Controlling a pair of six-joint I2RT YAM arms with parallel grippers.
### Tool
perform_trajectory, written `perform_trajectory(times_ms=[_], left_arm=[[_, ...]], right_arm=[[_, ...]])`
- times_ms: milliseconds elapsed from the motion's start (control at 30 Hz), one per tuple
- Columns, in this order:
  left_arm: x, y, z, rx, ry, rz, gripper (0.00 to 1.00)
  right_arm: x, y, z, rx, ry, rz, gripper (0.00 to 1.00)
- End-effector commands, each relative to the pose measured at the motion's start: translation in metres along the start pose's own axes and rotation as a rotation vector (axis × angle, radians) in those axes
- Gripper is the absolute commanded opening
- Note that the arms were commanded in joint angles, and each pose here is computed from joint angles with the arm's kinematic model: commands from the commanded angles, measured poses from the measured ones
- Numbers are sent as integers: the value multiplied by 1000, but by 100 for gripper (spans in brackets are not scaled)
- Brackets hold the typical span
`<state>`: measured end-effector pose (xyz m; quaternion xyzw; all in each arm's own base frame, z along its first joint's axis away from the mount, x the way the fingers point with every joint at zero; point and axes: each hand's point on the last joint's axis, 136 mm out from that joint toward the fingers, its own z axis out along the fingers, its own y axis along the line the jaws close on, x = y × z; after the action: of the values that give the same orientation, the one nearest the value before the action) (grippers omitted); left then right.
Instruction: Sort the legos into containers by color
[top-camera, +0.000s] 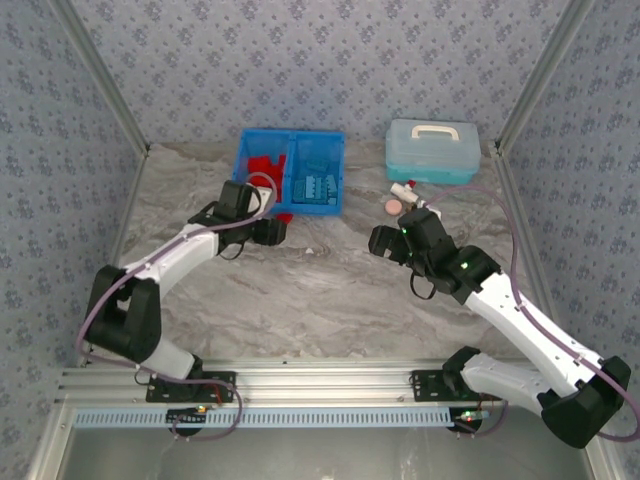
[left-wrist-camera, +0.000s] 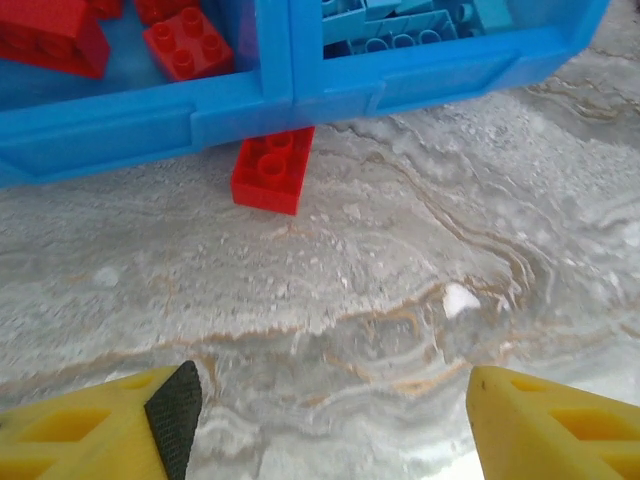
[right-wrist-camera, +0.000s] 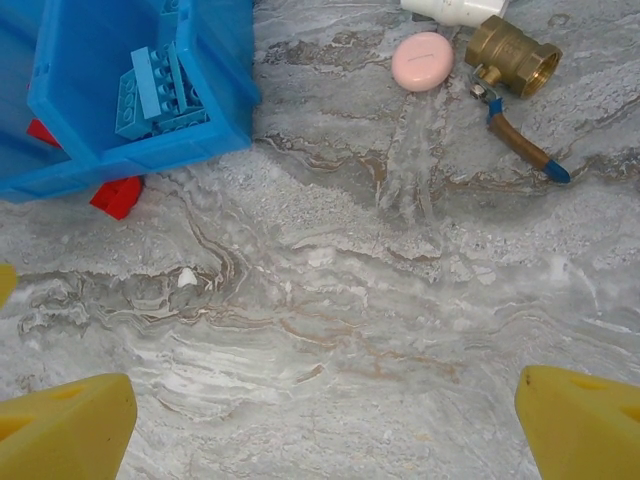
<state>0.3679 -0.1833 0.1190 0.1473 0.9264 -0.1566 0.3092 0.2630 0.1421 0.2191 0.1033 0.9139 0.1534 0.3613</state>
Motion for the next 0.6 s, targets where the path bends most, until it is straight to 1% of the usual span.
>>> perform_trajectory(times_ms=[0, 100, 233, 433, 567], left_arm=[[-22, -5, 22, 34, -55, 43, 77], [-20, 1, 45, 16, -22, 44, 85], [-20, 10, 66, -12, -6, 49, 89], [-26, 22, 88, -70, 1, 91, 90], [-27, 27, 100, -88, 11, 94, 85]], right_arm=[[-7, 9, -9, -24, -7, 8, 100], [-8, 9, -12, -22, -7, 4, 100], [-8, 7, -15, -18, -11, 7, 100], [-5, 7, -15, -21, -5, 13, 100], [-5, 7, -15, -19, -7, 13, 100]])
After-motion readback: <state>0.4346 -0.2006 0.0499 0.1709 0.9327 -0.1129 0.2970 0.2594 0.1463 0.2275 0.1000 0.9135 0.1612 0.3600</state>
